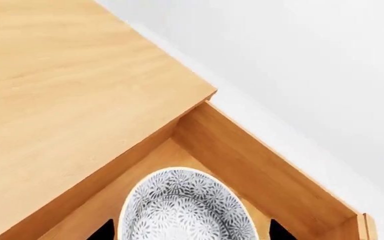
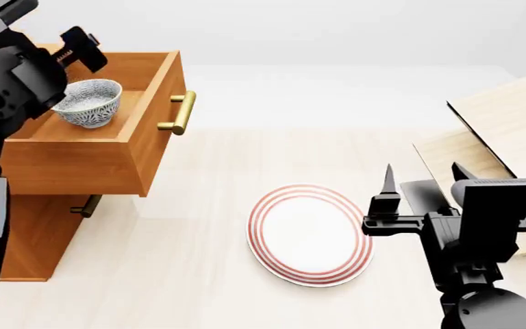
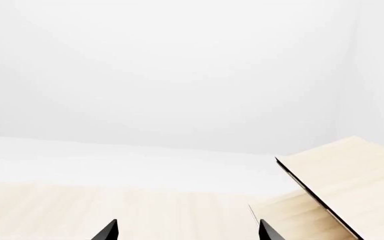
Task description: Open the top drawer of the cabinet and put the bowl in it.
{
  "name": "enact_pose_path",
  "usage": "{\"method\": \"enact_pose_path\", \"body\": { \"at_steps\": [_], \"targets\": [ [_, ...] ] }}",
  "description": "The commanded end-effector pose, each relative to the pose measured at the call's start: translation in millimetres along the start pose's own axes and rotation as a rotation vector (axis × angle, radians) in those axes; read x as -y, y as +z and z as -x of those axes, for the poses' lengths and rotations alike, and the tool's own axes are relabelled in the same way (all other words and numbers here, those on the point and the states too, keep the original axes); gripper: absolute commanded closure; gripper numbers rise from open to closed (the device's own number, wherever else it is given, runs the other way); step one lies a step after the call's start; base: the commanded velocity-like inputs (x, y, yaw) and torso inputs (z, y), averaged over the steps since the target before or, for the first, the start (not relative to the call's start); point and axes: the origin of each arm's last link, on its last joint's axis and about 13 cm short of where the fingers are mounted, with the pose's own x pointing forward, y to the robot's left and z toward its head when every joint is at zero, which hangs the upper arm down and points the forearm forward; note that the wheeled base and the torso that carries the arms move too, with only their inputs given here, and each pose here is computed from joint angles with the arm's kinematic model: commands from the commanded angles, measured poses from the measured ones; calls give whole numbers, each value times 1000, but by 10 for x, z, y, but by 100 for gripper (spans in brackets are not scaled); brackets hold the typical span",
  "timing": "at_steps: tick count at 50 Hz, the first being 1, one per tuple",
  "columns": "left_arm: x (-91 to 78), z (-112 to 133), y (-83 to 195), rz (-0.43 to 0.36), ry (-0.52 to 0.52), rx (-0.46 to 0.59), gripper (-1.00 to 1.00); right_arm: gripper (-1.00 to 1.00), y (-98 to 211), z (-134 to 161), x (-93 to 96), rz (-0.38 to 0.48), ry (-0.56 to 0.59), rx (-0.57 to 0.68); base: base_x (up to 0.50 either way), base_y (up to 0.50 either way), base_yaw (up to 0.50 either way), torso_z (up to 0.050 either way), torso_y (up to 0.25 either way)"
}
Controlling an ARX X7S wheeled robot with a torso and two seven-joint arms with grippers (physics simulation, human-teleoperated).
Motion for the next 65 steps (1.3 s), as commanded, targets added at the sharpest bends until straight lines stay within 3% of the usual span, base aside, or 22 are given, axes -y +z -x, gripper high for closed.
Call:
{"method": "enact_pose_path", "body": {
  "at_steps": [1,11,21,26,38,49,65],
  "targets": [
    [79,321,250,-13,-88,77,-100,-100,4,-1,-10,3,3,3,0,0,0,0,0],
    [103,664,281,-71,-211,137,-100,-100,28,18,-24,4,9,11,0,0,0,0,0],
    [-2,972,94,-132,-338,180,-100,-100,76,18,-29,-2,15,30,0,0,0,0,0],
    [-84,1085,-15,-166,-404,192,-100,-100,75,38,-35,0,20,34,0,0,0,0,0],
    [-416,1607,-320,-243,-601,239,-100,-100,126,108,-53,0,34,67,0,0,0,0,0],
    [-709,1949,-525,-269,-684,270,-100,-100,218,210,-38,0,27,111,0,0,0,0,0],
    [-889,2235,-507,-280,-734,356,-100,-100,398,326,-5,24,16,172,0,0,0,0,0]
  ]
}}
